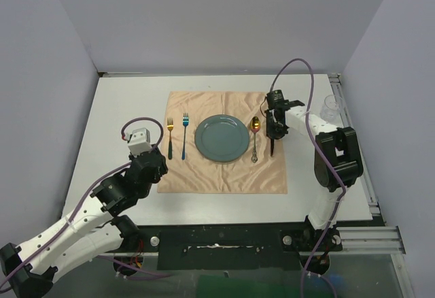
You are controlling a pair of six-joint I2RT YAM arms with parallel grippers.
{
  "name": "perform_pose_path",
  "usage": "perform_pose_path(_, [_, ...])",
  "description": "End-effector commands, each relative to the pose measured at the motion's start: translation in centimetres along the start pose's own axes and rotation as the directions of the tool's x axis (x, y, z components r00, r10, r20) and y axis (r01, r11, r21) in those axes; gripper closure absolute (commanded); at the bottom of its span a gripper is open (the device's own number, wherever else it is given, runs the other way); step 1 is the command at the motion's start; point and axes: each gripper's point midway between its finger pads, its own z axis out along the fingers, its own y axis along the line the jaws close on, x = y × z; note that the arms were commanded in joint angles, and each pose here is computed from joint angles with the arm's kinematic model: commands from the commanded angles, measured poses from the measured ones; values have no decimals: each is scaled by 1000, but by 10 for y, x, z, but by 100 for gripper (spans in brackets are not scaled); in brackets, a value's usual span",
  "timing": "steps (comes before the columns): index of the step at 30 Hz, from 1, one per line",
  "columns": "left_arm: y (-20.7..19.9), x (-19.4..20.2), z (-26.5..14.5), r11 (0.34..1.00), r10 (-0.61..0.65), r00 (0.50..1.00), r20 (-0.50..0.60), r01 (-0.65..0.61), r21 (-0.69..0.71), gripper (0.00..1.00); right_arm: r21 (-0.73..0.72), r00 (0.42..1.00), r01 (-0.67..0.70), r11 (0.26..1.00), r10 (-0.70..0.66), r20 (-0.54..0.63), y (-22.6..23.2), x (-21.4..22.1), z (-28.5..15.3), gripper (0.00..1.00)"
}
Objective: Set the dinner table for one person
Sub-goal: Adjust the knife on the napkin.
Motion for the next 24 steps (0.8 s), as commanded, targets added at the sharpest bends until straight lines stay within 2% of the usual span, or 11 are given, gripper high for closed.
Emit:
perform_pose_path(1, [-6,-14,-3,999,-36,999,33,36,10,69,-16,1000,-2,1000,3,17,1,-1,2,100])
perform_pose_path(12, [-6,-13,-2,1000,-29,999,31,29,7,69,-20,999,-9,1000,8,-38,5,23,21,100])
perform_pose_path(24, [-6,-11,0,1000,-24,999,27,24,5,69,-20,999,-11,1000,11,-32,6,16,21,100])
